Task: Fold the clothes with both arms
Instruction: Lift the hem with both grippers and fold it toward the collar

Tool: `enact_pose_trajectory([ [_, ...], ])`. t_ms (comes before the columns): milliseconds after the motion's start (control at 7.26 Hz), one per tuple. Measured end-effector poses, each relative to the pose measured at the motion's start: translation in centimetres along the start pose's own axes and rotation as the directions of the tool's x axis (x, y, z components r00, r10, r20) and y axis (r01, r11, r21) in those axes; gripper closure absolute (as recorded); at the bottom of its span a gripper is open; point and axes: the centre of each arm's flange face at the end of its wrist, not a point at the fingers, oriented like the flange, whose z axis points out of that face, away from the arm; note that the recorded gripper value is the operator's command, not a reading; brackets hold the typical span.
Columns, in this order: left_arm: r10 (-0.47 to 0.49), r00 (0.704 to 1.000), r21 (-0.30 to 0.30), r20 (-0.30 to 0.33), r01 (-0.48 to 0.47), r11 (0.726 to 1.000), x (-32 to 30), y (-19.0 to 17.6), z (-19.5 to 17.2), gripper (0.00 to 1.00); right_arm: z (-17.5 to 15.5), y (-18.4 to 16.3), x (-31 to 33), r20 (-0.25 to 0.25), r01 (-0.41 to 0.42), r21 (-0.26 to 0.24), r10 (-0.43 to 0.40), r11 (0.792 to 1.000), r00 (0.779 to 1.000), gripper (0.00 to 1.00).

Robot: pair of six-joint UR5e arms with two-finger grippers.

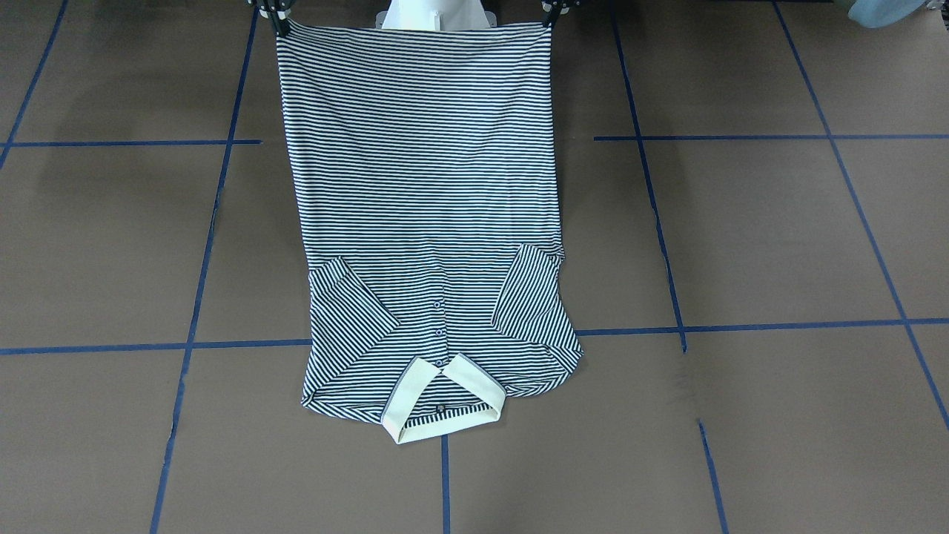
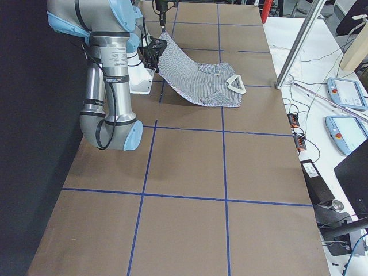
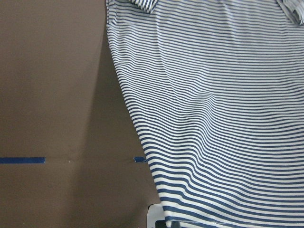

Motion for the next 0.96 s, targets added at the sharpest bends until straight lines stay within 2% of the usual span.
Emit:
enact_pose_trajectory([
  [138, 0.032, 0.999, 0.043, 0.023, -0.033, 0.999, 0.0, -2.4, -0.2, 1.00, -0.3, -1.2, -0.5, 0.003, -0.002, 0.018, 0.002, 1.000, 1.000, 1.00],
  [413, 0.056, 0.993, 0.142, 0.104, -0.071, 0.987, -0.2, -9.5, 0.5, 1.00, 1.0, -5.7, -3.5, -0.010, -0.002, 0.097, 0.003, 0.995, 1.000, 1.00],
  [826, 0.028, 0.983, 0.230, 0.183, -0.070, 0.971, -0.3, -18.9, 3.2, 1.00, 5.7, -14.3, -7.9, -0.096, -0.024, 0.184, 0.042, 0.983, 0.994, 1.00],
  [964, 0.019, 0.981, 0.255, 0.192, -0.069, 0.965, -0.6, -21.9, 4.7, 1.00, 8.2, -16.9, -9.2, -0.090, -0.036, 0.209, 0.056, 0.977, 0.994, 1.00],
])
